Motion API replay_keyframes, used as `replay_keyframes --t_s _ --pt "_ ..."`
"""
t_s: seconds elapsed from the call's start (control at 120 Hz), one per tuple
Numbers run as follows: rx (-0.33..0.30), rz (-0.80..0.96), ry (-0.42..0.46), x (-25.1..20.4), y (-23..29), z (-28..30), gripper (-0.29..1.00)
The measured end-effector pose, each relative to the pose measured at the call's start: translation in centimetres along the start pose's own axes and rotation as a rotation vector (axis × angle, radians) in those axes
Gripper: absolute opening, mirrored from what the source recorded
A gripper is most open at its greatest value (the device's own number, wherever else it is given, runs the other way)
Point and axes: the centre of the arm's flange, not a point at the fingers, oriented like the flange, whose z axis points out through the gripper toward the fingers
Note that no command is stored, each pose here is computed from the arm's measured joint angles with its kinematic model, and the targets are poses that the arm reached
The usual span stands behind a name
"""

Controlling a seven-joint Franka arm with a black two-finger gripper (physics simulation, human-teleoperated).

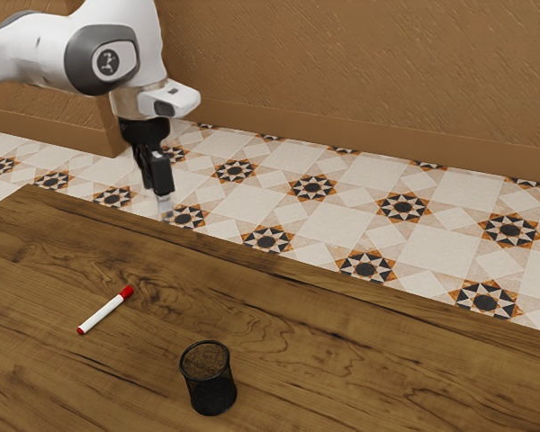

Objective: Put the marker into the pen holder.

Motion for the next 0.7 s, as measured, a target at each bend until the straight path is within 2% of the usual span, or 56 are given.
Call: replay_keyframes --t_s 0.333,0.408,0.5,0.7 --pt "0.024 0.084 0.038 -0.3 -0.1 -0.3 0.7" --pt "0.008 0.046 -0.001 -1.8 -0.4 3.2 0.7" --pt "-0.004 -0.043 -0.027 -3.5 -3.2 6.8 0.7" --pt "0.036 -0.113 -0.013 -3.6 -5.0 8.1 0.7"
